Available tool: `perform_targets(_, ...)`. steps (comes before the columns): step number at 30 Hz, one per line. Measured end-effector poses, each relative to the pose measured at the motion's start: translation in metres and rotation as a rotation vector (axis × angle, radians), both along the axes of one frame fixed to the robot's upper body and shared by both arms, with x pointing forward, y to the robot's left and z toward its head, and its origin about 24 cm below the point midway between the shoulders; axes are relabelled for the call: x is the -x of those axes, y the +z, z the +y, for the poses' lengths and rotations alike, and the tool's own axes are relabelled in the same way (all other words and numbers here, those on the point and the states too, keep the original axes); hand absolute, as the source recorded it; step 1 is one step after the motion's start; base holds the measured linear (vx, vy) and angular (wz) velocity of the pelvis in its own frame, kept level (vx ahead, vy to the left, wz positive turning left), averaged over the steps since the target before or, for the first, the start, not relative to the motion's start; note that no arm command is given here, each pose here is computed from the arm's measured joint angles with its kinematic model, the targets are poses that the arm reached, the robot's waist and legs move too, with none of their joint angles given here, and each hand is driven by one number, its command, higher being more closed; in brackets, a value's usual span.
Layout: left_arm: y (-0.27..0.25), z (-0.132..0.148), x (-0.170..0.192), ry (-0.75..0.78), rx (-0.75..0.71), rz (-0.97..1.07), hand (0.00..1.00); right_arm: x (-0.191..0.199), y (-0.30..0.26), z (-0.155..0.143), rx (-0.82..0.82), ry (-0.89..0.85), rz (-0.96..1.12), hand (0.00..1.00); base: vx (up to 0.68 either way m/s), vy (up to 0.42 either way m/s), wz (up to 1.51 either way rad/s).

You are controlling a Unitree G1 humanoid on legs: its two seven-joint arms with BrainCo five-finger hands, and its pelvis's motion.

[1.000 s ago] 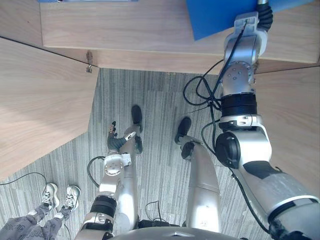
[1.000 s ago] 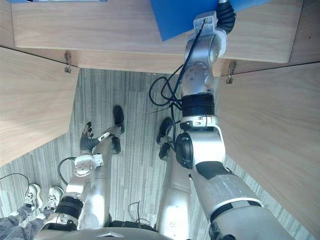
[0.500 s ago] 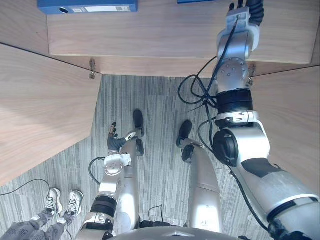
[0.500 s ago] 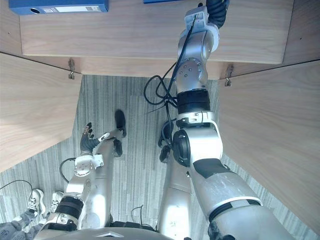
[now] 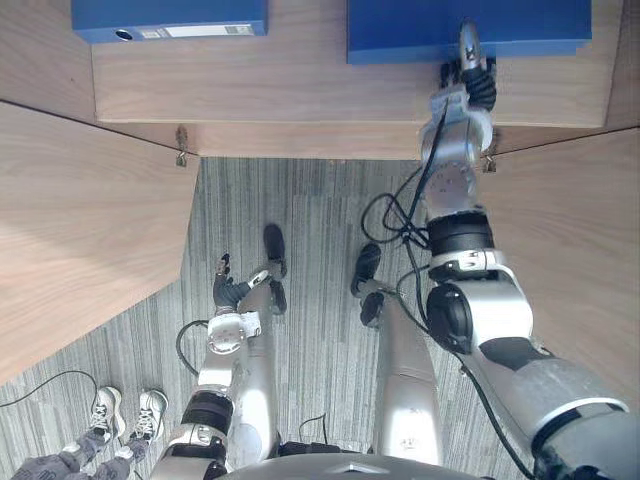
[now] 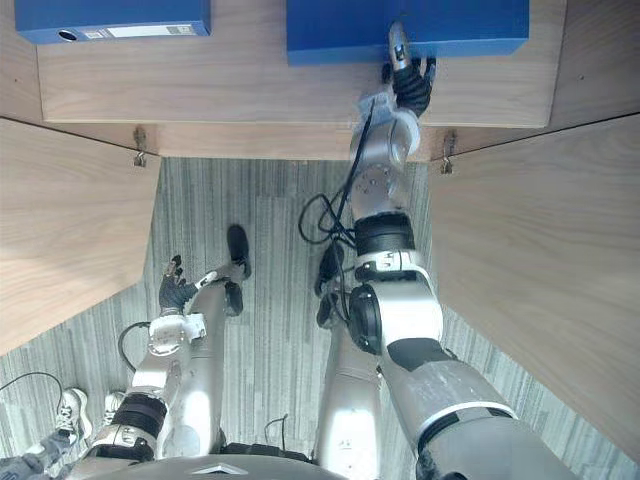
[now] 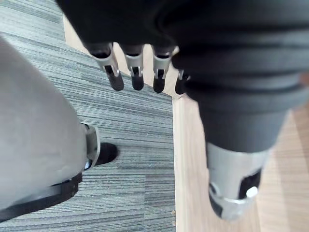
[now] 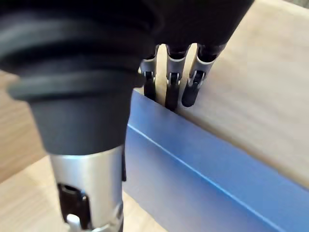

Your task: Walk over to the cabinet, pick up the folder, carry it to the office cabinet, place the folder inside the office cabinet, then close the office cabinet door

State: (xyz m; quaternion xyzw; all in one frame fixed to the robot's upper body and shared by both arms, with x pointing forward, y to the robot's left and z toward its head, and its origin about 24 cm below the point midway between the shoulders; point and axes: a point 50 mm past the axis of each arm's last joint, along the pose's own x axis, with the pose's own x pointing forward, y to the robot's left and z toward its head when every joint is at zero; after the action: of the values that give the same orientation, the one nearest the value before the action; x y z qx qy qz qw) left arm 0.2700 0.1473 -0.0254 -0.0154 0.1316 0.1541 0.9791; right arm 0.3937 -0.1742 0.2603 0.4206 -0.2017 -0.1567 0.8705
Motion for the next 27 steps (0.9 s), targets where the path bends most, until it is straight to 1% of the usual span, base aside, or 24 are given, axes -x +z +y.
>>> perform_targets(1, 0.000, 0.001, 0.000, 0.002, 0.000, 0.000, 0.00, 0.000, -0.001, 0.000, 0.018, -0.004, 0.004, 0.00, 0.00, -0.011, -0.13)
perform_targets(2, 0.000, 0.003, 0.000, 0.012, 0.001, 0.001, 0.00, 0.002, -0.003, -0.003, 0.093, -0.022, 0.014, 0.00, 0.00, -0.007, -0.09)
perform_targets(3, 0.000, 0.005, 0.000, 0.021, 0.002, 0.002, 0.00, 0.005, -0.004, -0.006, 0.203, -0.041, 0.016, 0.00, 0.00, -0.006, -0.07)
perform_targets(4, 0.000, 0.006, 0.000, 0.024, 0.002, 0.002, 0.00, 0.005, -0.004, -0.007, 0.223, -0.045, 0.016, 0.00, 0.00, -0.007, -0.04)
perform_targets(6, -0.001, 0.008, 0.001, 0.033, 0.004, 0.003, 0.00, 0.007, 0.000, -0.012, 0.316, -0.067, 0.013, 0.00, 0.00, -0.008, -0.04)
perform_targets(8, -0.002, 0.011, 0.001, 0.048, 0.006, 0.008, 0.00, 0.009, 0.007, -0.020, 0.449, -0.100, -0.001, 0.00, 0.00, 0.000, 0.00)
perform_targets(9, -0.002, 0.012, 0.002, 0.048, 0.004, 0.010, 0.00, 0.009, 0.009, -0.023, 0.476, -0.109, 0.000, 0.00, 0.00, 0.000, 0.00)
perform_targets(11, -0.004, 0.012, 0.002, 0.045, 0.004, 0.018, 0.00, 0.012, 0.015, -0.031, 0.581, -0.142, -0.007, 0.00, 0.01, 0.007, -0.07)
perform_targets(12, -0.004, 0.012, 0.002, 0.043, 0.004, 0.019, 0.00, 0.012, 0.017, -0.032, 0.620, -0.154, -0.005, 0.00, 0.01, 0.006, -0.11)
perform_targets(14, -0.008, 0.015, 0.004, 0.036, -0.003, 0.035, 0.00, 0.013, 0.020, -0.034, 0.751, -0.179, 0.007, 0.00, 0.01, 0.000, -0.11)
perform_targets(18, -0.007, 0.021, 0.003, 0.035, -0.018, 0.034, 0.00, 0.014, 0.019, -0.040, 0.852, -0.177, 0.022, 0.00, 0.00, -0.002, -0.01)
perform_targets(22, -0.008, 0.024, 0.004, 0.028, -0.015, 0.036, 0.00, 0.016, 0.016, -0.046, 0.946, -0.222, 0.048, 0.00, 0.01, -0.032, 0.01)
perform_targets(25, -0.008, 0.025, 0.004, 0.036, -0.014, 0.037, 0.00, 0.024, 0.007, -0.046, 1.032, -0.253, 0.054, 0.00, 0.02, -0.031, 0.01)
perform_targets(27, -0.008, 0.028, 0.004, 0.047, -0.013, 0.039, 0.00, 0.038, -0.007, -0.041, 1.113, -0.277, 0.043, 0.00, 0.03, -0.035, -0.01)
